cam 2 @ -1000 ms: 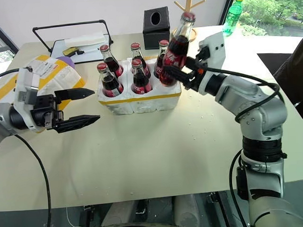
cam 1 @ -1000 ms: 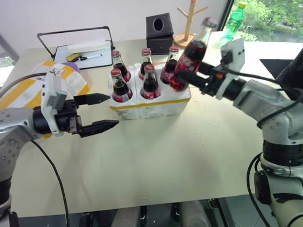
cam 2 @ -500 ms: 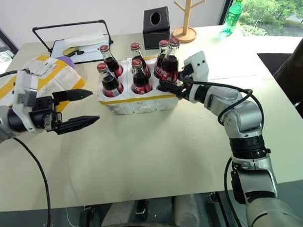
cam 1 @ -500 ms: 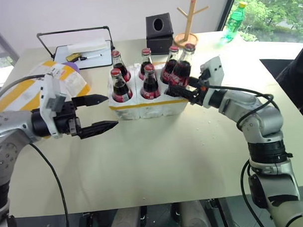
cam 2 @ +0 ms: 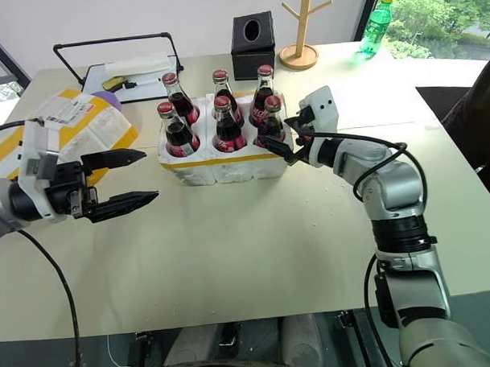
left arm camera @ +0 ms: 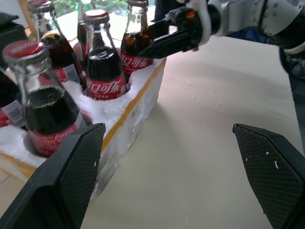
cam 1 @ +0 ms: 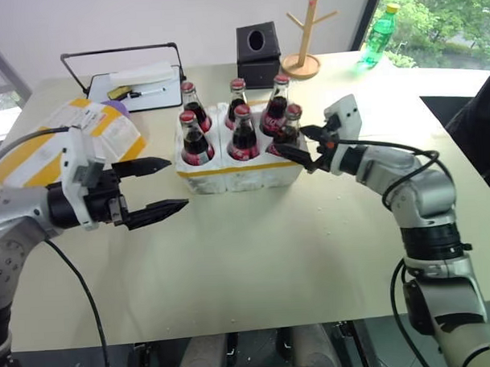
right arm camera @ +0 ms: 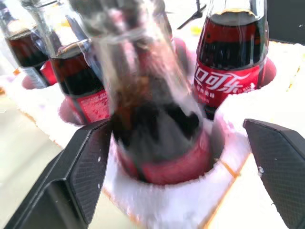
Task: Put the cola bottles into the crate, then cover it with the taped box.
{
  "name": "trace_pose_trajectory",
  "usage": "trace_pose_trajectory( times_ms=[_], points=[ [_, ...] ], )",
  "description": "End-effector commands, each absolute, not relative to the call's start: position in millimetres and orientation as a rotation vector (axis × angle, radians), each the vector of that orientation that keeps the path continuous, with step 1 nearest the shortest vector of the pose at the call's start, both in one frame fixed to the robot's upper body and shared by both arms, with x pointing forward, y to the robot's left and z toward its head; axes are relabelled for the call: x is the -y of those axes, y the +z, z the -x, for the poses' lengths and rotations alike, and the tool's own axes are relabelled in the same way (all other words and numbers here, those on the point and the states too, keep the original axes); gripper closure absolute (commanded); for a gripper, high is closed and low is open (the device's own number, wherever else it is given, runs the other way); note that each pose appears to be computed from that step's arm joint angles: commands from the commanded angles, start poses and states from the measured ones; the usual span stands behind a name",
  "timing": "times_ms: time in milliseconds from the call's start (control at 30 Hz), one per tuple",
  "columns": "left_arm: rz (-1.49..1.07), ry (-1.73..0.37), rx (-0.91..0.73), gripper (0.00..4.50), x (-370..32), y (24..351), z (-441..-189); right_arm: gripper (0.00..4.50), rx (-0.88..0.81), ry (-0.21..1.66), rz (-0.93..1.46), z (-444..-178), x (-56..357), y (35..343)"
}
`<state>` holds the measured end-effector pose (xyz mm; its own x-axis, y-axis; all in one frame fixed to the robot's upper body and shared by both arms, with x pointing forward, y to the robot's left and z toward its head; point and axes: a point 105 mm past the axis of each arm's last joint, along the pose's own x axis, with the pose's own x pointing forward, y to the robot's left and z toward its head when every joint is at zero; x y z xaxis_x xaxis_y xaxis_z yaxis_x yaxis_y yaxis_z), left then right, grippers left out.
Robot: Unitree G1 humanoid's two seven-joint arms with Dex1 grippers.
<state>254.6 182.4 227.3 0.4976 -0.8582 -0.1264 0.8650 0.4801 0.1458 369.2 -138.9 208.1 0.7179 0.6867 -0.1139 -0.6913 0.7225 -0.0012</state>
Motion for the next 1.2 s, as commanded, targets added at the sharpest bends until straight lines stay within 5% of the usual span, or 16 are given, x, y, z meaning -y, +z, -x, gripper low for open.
trace_pose_trajectory(
  times_ms=[33, 267, 700, 933, 1200],
  points=[
    [-0.283, -0.957, 0.022, 0.00, -193, 239, -252, 0.06, 0.049, 0.819, 0.091, -351, 156, 265],
    [-0.593, -0.624, -0.027, 0.00, -242, 236, -249, 0.06, 0.108, 0.980, 0.096, -321, 168, 306],
    [-1.063, 0.101, -0.337, 0.00, -380, 204, -222, 0.06, 0.031, 1.399, 0.117, -265, 129, 292],
    [-1.109, 0.208, -0.454, 0.00, -403, 177, -226, 0.06, 0.028, 1.359, 0.150, -269, 123, 289],
    [-1.130, 0.228, -0.445, 0.00, -403, 151, -259, 0.06, 0.045, 1.297, 0.157, -268, 125, 290]
  ],
)
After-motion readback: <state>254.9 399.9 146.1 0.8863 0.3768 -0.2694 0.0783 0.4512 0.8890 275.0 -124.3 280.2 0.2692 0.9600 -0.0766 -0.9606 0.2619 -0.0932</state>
